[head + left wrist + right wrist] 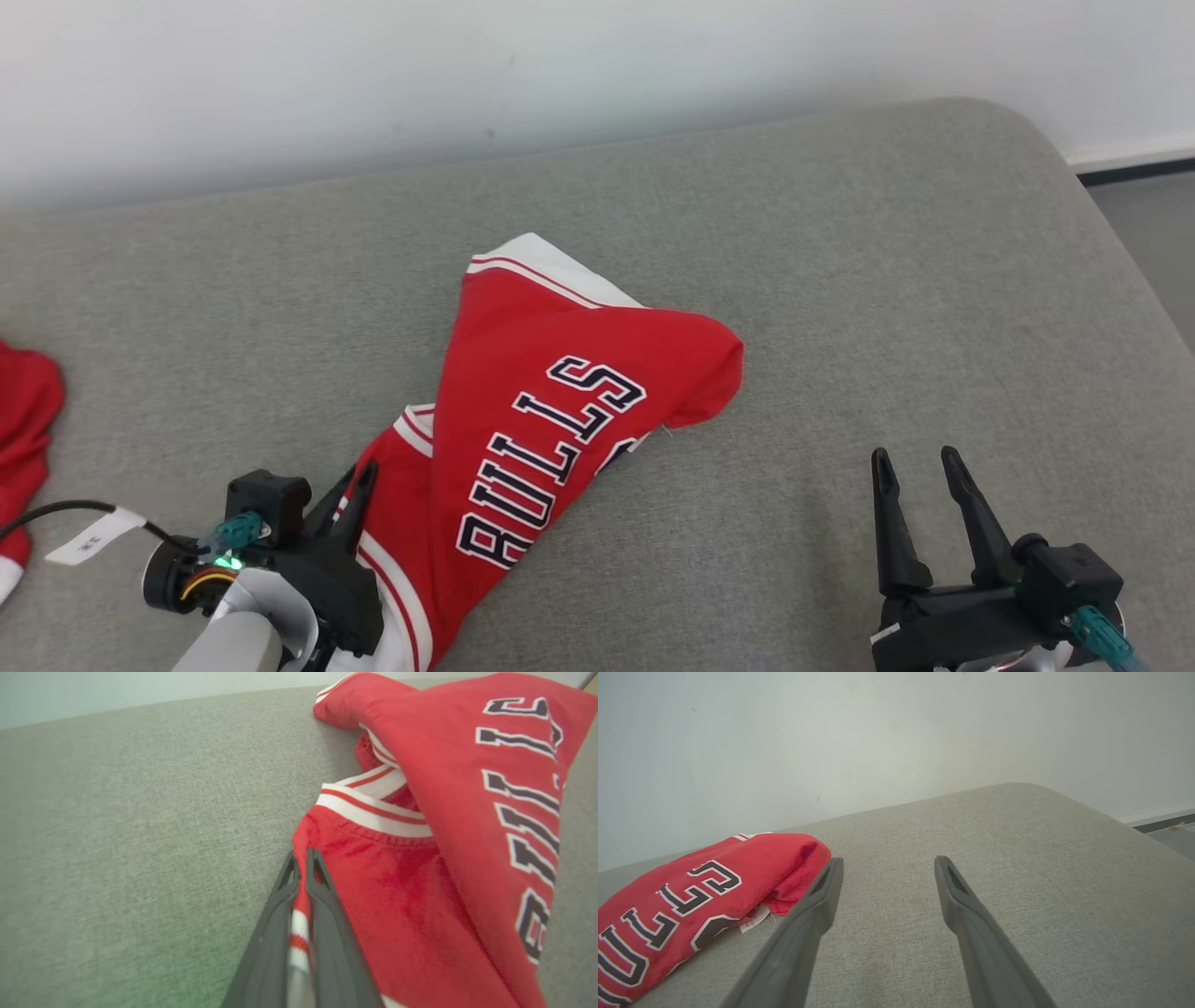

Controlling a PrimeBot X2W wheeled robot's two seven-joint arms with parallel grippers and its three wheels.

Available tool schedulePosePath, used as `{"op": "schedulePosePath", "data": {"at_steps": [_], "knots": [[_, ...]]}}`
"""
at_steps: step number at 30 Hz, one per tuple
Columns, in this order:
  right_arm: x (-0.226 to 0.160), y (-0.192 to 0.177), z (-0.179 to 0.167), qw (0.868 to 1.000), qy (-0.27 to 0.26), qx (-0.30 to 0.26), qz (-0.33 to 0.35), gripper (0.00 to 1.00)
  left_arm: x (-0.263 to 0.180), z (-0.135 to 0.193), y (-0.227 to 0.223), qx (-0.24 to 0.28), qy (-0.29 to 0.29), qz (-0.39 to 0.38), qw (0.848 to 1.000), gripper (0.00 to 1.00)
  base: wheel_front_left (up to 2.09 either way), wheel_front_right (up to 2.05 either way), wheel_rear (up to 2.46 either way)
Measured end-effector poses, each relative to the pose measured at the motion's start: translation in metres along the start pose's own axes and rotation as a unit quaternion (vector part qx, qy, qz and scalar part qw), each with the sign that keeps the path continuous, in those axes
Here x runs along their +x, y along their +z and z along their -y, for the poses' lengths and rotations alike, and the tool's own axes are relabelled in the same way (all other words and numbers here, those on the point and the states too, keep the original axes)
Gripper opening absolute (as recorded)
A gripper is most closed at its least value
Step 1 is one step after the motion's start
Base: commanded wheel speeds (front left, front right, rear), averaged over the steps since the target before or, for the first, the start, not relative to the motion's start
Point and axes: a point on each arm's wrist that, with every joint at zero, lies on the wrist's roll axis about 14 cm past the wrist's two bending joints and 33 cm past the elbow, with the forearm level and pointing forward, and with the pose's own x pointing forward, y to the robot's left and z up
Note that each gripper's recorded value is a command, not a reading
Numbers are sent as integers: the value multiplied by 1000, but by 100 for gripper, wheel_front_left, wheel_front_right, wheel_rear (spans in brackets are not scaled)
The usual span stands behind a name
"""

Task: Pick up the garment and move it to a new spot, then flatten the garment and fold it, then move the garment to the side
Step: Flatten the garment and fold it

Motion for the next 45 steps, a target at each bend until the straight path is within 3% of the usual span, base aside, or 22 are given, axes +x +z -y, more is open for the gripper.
{"op": "schedulePosePath", "data": {"at_steps": [10,19,26,27,28,38,45], "knots": [[3,-6,-28,999,43,7,-6,100,-63,-29,27,-26,100,101,990,0,0,0,0],[15,-4,-68,995,100,13,-1,100,-148,-44,-13,-98,211,95,968,0,0,0,0],[16,-7,-80,993,118,14,-7,100,-170,-41,-39,-134,235,67,960,0,0,0,0],[15,-7,-80,993,117,14,-7,100,-169,-41,-39,-130,236,66,961,40,0,0,0],[15,-7,-80,993,117,14,-7,100,-169,-41,-39,-130,236,66,961,99,0,0,0],[12,-6,-68,995,101,13,-6,100,-159,-44,0,-91,226,132,961,100,0,0,0],[10,-3,-61,996,91,11,-2,100,-131,-40,22,-70,180,146,970,100,0,0,0]]}}
